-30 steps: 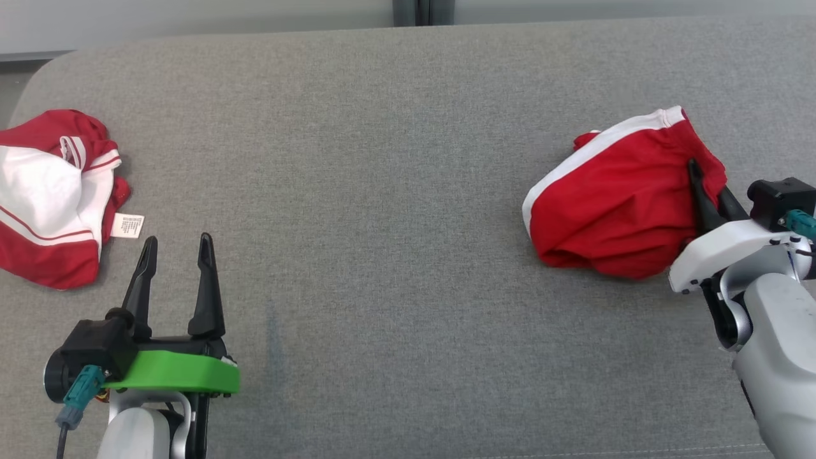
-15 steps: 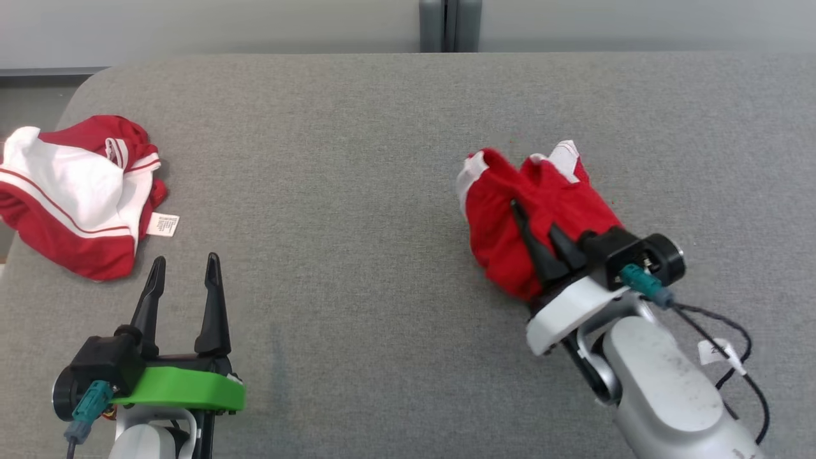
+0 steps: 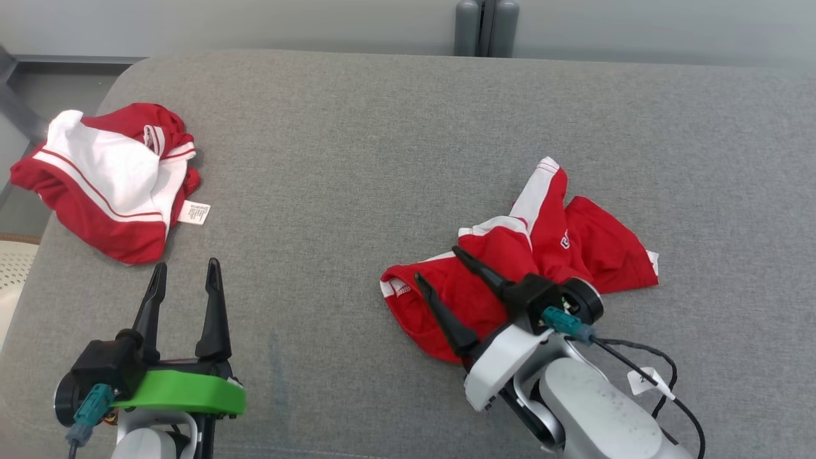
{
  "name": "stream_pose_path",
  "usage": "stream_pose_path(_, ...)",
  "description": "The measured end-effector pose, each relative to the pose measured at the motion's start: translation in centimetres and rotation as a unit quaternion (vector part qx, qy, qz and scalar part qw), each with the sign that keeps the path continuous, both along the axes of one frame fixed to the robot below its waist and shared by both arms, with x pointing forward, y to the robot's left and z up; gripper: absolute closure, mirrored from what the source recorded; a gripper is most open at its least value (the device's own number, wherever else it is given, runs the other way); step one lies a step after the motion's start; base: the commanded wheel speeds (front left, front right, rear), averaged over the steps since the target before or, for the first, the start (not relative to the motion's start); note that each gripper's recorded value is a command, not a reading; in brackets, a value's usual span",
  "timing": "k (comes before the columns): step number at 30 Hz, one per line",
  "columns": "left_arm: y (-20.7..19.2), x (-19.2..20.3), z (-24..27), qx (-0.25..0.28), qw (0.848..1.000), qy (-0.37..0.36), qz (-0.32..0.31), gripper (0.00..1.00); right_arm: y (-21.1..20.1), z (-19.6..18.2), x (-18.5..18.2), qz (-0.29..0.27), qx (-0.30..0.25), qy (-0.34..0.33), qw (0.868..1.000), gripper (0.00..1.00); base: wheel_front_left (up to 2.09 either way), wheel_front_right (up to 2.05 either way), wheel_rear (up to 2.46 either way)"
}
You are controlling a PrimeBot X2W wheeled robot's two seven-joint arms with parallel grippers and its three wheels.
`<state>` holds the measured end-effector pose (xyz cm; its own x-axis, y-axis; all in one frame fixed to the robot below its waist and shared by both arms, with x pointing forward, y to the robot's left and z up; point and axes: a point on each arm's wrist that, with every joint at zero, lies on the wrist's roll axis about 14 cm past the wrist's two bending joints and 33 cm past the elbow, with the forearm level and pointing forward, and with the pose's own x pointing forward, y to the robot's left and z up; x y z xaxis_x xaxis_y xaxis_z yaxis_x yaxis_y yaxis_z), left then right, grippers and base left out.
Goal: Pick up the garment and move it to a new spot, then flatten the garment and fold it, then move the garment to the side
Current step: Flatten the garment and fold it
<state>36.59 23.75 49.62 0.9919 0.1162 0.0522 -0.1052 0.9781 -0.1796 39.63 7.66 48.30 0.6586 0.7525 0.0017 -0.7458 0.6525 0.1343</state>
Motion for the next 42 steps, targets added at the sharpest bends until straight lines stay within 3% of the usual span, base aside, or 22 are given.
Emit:
stream_pose_path(4,-0.2,0.1,-0.1,-0.001,1.0,0.0,-0.003,0.0,-2.0,2.4,1.6,-0.035,0.022,-0.029,0.999,0.0,0.0,0.0,0.0)
stream_pose_path(11,-1.7,0.9,0.1,-0.004,1.0,-0.005,-0.026,0.0,-10.1,5.1,3.9,-0.139,0.018,-0.084,0.987,0.0,0.0,0.0,0.0)
stream_pose_path(21,-3.4,1.7,0.4,-0.003,0.999,-0.011,-0.051,0.0,-20.3,3.2,1.6,-0.283,0.004,-0.065,0.957,0.0,0.0,0.0,0.0)
stream_pose_path(32,-4.8,2.3,-0.5,-0.003,0.997,0.002,-0.072,0.0,-20.8,2.1,0.3,-0.308,0.012,-0.043,0.95,0.0,0.0,0.0,0.0)
stream_pose_path(42,-11.3,5.6,-0.9,0.01,0.983,0.009,-0.181,0.0,-22.0,1.7,0.8,-0.326,0.008,-0.04,0.945,0.0,0.0,0.0,0.0)
